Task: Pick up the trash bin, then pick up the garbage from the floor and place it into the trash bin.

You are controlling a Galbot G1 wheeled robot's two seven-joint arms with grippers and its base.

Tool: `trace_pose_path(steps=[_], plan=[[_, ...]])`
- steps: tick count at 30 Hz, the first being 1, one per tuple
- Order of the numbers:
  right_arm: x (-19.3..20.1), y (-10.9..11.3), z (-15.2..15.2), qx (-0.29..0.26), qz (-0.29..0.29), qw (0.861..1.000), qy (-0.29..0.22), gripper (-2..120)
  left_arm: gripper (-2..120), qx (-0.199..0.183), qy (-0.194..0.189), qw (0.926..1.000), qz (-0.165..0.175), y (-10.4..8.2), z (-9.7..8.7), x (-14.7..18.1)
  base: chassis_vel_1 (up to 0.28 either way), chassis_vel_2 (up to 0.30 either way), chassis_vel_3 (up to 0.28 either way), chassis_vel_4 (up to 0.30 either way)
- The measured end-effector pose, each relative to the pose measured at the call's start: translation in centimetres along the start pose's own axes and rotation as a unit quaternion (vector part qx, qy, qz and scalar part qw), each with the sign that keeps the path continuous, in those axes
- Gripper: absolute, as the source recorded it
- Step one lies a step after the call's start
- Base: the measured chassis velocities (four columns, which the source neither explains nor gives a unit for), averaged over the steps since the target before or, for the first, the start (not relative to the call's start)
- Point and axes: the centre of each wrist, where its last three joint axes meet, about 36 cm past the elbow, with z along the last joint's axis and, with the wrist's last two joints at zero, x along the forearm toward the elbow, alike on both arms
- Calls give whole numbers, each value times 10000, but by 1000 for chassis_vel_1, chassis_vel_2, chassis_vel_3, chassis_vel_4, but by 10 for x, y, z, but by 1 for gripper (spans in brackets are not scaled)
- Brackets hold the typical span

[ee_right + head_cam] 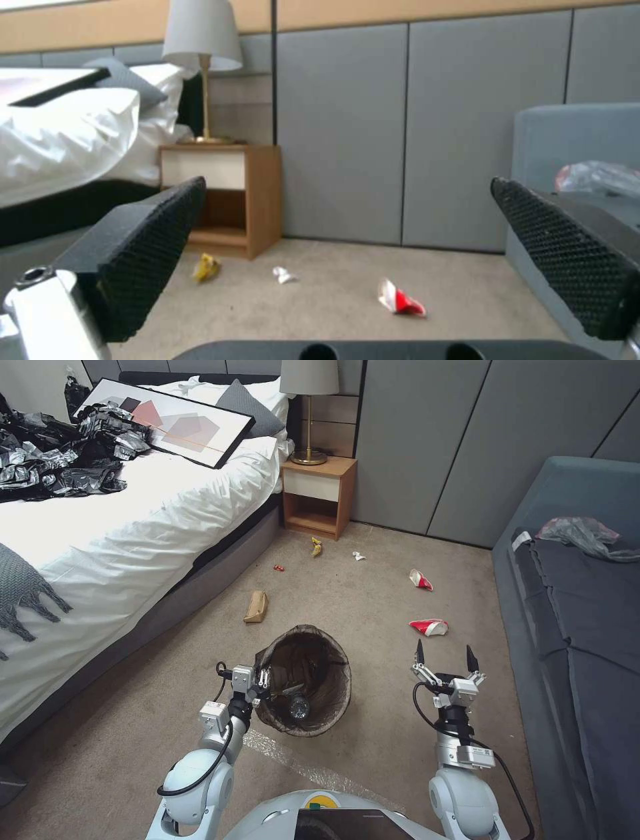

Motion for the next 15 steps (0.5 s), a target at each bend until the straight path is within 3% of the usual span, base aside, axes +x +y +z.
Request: trace_pose_path(steps=[15], plan=[[-7,3,12,-143,49,9996,-233,100,7,12,26,10000,-13,-1,3,-4,0,0,0,0]])
